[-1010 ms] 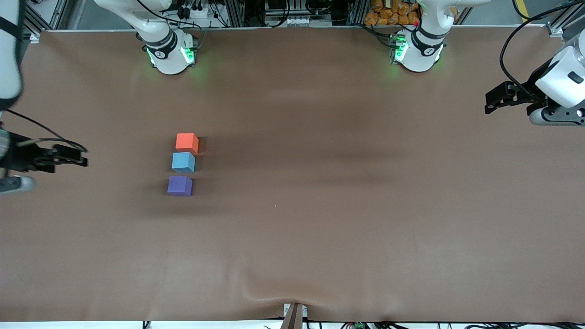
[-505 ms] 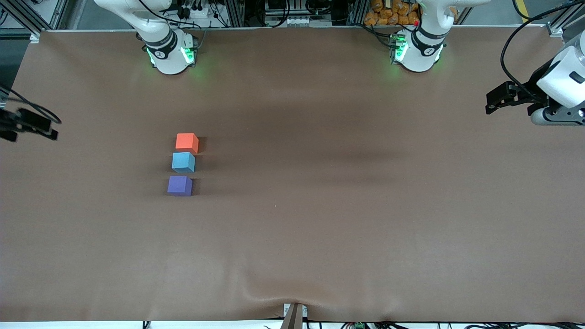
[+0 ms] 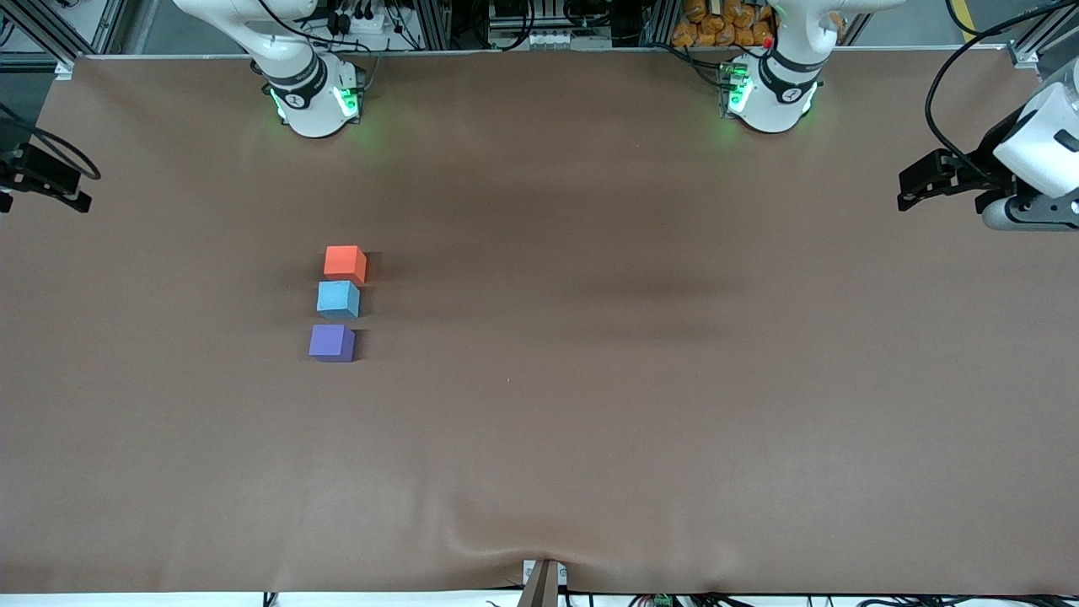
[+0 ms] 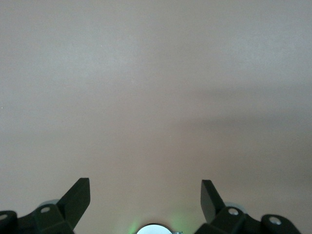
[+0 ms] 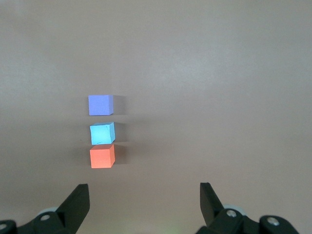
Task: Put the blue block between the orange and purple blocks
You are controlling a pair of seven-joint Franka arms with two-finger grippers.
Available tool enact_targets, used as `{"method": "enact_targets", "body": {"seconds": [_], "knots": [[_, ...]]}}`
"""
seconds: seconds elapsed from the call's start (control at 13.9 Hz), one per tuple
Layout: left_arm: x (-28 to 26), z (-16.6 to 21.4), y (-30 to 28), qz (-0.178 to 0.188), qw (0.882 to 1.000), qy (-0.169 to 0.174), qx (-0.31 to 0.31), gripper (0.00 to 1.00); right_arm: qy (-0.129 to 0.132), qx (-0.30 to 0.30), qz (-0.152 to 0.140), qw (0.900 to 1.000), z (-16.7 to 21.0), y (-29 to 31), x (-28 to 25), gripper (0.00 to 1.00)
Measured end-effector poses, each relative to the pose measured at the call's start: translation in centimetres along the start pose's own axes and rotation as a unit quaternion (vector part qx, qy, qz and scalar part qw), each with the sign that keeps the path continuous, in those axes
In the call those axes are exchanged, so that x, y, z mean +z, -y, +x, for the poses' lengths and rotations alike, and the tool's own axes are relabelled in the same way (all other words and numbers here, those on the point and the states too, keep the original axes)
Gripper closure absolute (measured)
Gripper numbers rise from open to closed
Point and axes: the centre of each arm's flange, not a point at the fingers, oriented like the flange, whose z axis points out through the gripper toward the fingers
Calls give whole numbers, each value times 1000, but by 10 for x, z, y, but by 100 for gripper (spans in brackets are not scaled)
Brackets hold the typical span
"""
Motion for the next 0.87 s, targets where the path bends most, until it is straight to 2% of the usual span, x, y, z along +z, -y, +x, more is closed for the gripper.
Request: {"method": "enact_targets", "body": {"seconds": [0.22,0.5,0.87], "knots": [[-2,0,2,0,1000,-3,0,0,2,0,-3,1000,-1,0,5,0],[-1,8,5,-1,1000,-22,15,0,-1,-1,-11,1000,-1,0,4,0],[1,11,5,-1,1000,-21,18,0,-2,-6,-11,1000,0,5,4,0]]}}
